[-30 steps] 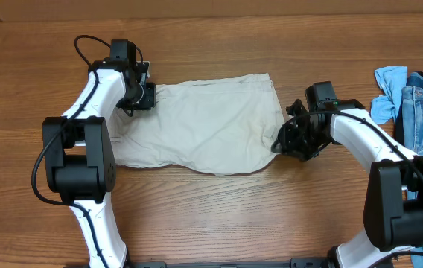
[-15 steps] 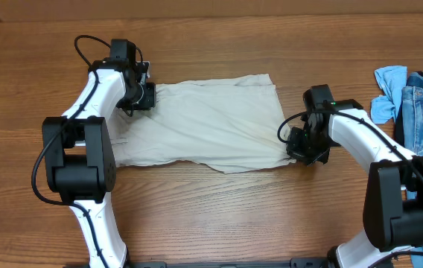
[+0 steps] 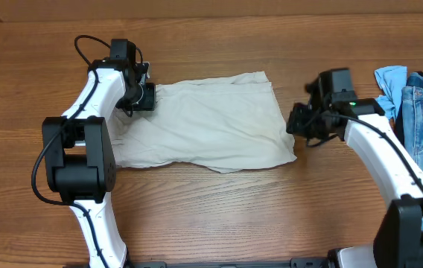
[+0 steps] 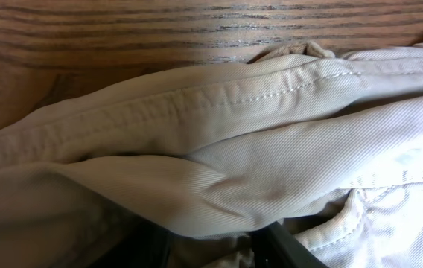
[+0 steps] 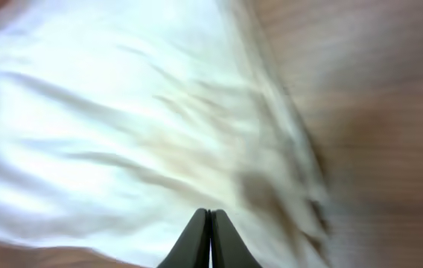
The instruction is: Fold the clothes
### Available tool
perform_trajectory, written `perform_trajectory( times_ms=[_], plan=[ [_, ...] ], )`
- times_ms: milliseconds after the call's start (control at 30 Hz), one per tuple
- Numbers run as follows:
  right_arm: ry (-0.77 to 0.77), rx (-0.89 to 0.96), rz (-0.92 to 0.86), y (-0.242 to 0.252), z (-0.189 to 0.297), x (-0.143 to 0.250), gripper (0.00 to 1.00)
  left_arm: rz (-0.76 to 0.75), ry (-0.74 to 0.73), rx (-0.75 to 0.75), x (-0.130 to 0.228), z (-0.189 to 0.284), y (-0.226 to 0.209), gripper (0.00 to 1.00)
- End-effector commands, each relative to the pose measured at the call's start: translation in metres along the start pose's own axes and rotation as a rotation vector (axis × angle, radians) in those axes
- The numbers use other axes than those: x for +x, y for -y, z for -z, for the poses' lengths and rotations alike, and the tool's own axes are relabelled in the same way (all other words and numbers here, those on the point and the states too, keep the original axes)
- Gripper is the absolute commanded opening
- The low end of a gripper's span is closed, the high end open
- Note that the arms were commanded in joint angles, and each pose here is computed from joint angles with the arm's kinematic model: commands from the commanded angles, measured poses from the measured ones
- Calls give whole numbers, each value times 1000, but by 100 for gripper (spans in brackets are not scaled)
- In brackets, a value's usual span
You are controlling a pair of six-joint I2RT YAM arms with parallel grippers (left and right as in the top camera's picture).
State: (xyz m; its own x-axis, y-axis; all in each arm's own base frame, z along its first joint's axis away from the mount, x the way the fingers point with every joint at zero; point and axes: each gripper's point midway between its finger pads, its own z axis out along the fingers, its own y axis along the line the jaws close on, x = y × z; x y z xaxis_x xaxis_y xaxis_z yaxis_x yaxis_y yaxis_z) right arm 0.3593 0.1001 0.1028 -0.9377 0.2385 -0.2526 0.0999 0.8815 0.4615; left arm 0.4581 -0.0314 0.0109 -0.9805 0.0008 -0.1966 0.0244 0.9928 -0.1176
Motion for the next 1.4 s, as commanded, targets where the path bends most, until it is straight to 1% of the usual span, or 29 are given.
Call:
perform_trajectory(
  times_ms=[0, 100, 200, 267, 300, 367, 433, 500, 533, 633, 767, 800, 867, 900, 933, 967, 1033, 1067, 1133, 1167, 1200, 1300, 1367],
  plan=[
    [-41, -118, 58, -22, -15, 5, 6, 42, -129, -96, 34, -32, -32, 40],
    [-94, -110, 71, -21, -47, 13, 6, 42, -130, -96, 34, -32, -32, 40],
    [-176, -76, 44, -4, -80, 28, 6, 46, -132, -96, 34, -32, -31, 40],
    [-201, -9, 27, 13, -94, 34, 6, 45, -132, -96, 34, -32, -31, 41],
    [-210, 69, 19, 31, -101, 37, 6, 45, -131, -96, 34, -32, -31, 41],
    [-198, 209, -3, 58, -105, 37, 6, 45, -131, -96, 34, -32, -31, 40],
    [-129, 401, -73, 90, -98, 28, 5, 46, -133, -97, 35, -32, -32, 40],
    [-96, 467, -92, 101, -92, 22, 5, 46, -136, -97, 35, -32, -32, 39],
    [-109, 480, -106, 104, -88, 23, 4, 48, -137, -97, 36, -32, -33, 40],
    [-124, 543, -212, 116, -73, 25, 5, 56, -158, -98, 41, -31, -35, 37],
    [-160, 570, -280, 121, -52, 24, 15, 68, -186, -98, 47, -28, -39, 34],
    [-171, 578, -292, 122, -46, 23, 20, 69, -192, -99, 48, -25, -39, 33],
    [-192, 555, -307, 118, -34, 21, 32, 71, -196, -98, 43, -11, -38, 38],
    [-200, 530, -298, 113, -31, 19, 37, 72, -192, -99, 39, -2, -38, 39],
    [-207, 491, -274, 106, -28, 16, 39, 74, -183, -94, 33, 12, -36, 41],
    [-217, 401, -216, 89, -26, 13, 42, 76, -168, -83, 26, 29, -33, 41],
    [-215, 280, -142, 64, -19, 7, 44, 85, -134, -61, 14, 60, -28, 44],
    [-204, 239, -123, 55, -15, 4, 47, 106, -106, -57, 9, 82, -28, 45],
    [-167, 204, -111, 43, -1, 0, 54, 159, -53, -62, 4, 119, -32, 50],
    [-155, 200, -107, 40, 5, -1, 56, 203, -29, -65, 6, 137, -37, 54],
    [-146, 197, -104, 38, 10, -1, 59, 249, -14, -67, 10, 151, -42, 62],
    [-148, 198, -104, 35, 19, 3, 64, 348, -30, -69, 33, 180, -64, 70],
    [-169, 205, -111, 36, 21, 9, 65, 416, -69, -53, 52, 185, -82, 77]
  ],
)
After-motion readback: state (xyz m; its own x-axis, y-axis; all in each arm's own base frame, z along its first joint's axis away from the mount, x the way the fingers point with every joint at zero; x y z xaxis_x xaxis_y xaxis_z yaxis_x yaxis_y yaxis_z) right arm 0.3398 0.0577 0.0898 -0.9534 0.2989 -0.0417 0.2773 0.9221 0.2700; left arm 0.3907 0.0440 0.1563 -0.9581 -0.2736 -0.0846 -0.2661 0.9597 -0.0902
